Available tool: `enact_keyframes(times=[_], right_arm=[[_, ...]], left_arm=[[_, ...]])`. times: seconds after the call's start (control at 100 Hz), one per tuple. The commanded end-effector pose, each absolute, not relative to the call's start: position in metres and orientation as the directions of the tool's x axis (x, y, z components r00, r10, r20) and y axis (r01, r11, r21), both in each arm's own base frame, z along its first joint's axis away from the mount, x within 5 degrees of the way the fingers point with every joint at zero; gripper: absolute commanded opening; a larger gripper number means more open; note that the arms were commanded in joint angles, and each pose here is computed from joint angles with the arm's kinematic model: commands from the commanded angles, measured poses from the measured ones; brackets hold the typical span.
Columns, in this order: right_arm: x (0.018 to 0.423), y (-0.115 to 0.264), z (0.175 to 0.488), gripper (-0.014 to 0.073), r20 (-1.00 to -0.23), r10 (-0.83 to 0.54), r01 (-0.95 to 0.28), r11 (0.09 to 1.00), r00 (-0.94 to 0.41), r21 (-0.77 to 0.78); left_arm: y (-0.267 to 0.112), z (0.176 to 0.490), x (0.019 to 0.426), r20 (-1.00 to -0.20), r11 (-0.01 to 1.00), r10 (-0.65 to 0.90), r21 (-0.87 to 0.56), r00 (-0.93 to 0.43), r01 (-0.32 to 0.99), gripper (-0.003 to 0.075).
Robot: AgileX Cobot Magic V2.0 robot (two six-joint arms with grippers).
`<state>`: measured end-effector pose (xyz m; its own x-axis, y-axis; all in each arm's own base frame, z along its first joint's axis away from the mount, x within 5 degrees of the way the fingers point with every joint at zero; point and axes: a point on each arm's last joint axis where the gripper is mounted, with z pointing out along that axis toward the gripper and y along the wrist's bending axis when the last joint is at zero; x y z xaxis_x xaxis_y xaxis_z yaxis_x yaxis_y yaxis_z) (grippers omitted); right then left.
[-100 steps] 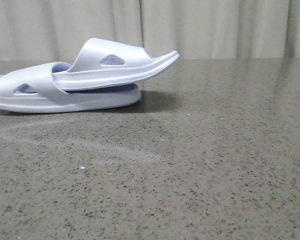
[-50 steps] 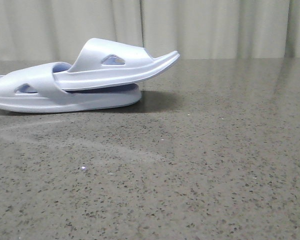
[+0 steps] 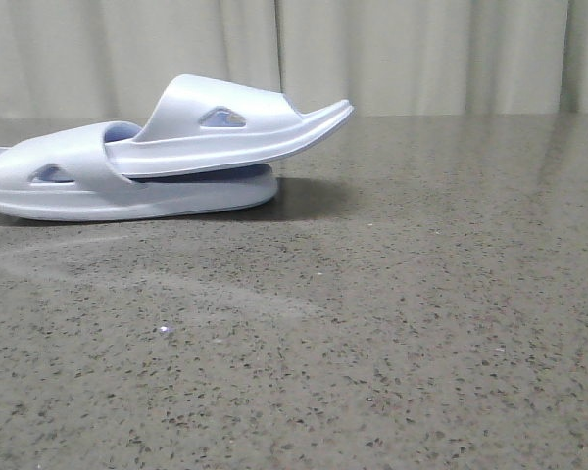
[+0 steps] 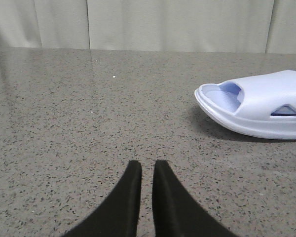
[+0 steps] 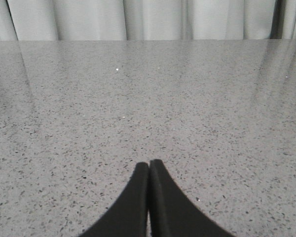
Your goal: Insert blue slippers together front up
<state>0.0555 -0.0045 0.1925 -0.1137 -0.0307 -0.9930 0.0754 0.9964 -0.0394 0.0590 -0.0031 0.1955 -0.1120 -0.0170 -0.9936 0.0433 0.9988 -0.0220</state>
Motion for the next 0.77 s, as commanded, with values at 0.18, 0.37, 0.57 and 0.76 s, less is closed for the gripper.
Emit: enact_keyframes(times=[0.18,0.37,0.57,0.76], right_arm=[[0.0559,-0.0045,0.197,-0.0089,-0.999,-0.043,0.079,0.996,0.0,-0.043],[0.0559,-0.0045,0.197,-0.0089,-0.999,-0.043,0.079,0.996,0.0,-0.043],[0.0559,-0.0045,0.197,-0.0089,-0.999,-0.043,0.079,0.996,0.0,-0.043],[0.0559,-0.0045,0.197,-0.0089,-0.999,-0.043,0.079,0.996,0.0,-0.043]], left_arm=[[-0.0033,0.1991,0.0605,-0.998,0.998,-0.037,-0.04,-0.055,0.048,0.0015],[-0.0033,0.1991,0.0605,-0.998,0.998,-0.037,-0.04,-0.055,0.048,0.0015],[-0.0033,0.1991,0.0605,-0.998,0.998,-0.037,-0.04,-0.055,0.048,0.0015],[-0.0033,0.1991,0.0605,-0.998,0.998,-0.037,-0.04,-0.055,0.048,0.0015]])
